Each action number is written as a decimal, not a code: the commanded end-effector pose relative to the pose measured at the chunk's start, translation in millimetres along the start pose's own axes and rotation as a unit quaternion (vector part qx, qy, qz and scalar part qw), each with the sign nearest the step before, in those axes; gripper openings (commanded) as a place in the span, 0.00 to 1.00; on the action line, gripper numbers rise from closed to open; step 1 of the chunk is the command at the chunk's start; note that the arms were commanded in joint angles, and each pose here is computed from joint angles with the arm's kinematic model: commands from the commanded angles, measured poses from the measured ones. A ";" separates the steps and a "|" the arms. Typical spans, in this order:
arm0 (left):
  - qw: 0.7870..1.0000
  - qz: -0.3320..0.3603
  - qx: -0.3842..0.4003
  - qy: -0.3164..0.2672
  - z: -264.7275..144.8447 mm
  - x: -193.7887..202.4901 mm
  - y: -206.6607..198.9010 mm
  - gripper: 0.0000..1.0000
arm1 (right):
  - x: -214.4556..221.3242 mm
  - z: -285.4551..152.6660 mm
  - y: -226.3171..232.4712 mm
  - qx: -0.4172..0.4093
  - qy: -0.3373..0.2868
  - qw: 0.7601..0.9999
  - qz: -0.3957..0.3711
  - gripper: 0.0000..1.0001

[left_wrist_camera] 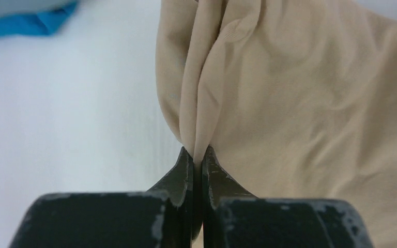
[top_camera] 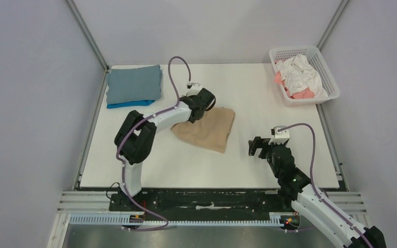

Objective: Fold and stack the t-shirts
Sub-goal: Put the neatly folded tshirt into the corner of the board with the left arm

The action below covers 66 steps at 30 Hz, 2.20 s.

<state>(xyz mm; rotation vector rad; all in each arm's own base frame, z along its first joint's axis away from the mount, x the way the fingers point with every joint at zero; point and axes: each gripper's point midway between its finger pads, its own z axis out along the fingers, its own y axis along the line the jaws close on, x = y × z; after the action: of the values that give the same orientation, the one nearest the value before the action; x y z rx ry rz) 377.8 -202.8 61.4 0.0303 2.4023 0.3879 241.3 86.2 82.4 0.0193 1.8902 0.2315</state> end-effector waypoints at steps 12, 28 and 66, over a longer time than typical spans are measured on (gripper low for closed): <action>0.973 0.077 -0.145 -0.161 37.1 -193.7 124.2 0.02 | -8.0 2.0 -16.0 0.044 -0.028 0.999 0.001 0.98; 0.952 0.048 -0.197 -0.227 13.1 -276.3 198.9 0.02 | -2.7 3.8 -23.0 0.065 -0.019 0.998 -0.003 0.98; 0.953 -0.004 -0.167 -0.254 -50.2 -305.8 247.5 0.02 | 8.2 1.5 -39.4 0.113 0.001 0.994 0.002 0.98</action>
<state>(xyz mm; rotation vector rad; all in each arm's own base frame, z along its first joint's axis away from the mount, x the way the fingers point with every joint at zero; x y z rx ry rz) 568.4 -34.2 313.6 0.0841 1.9041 0.7514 240.2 53.0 59.0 0.1246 1.9471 0.0266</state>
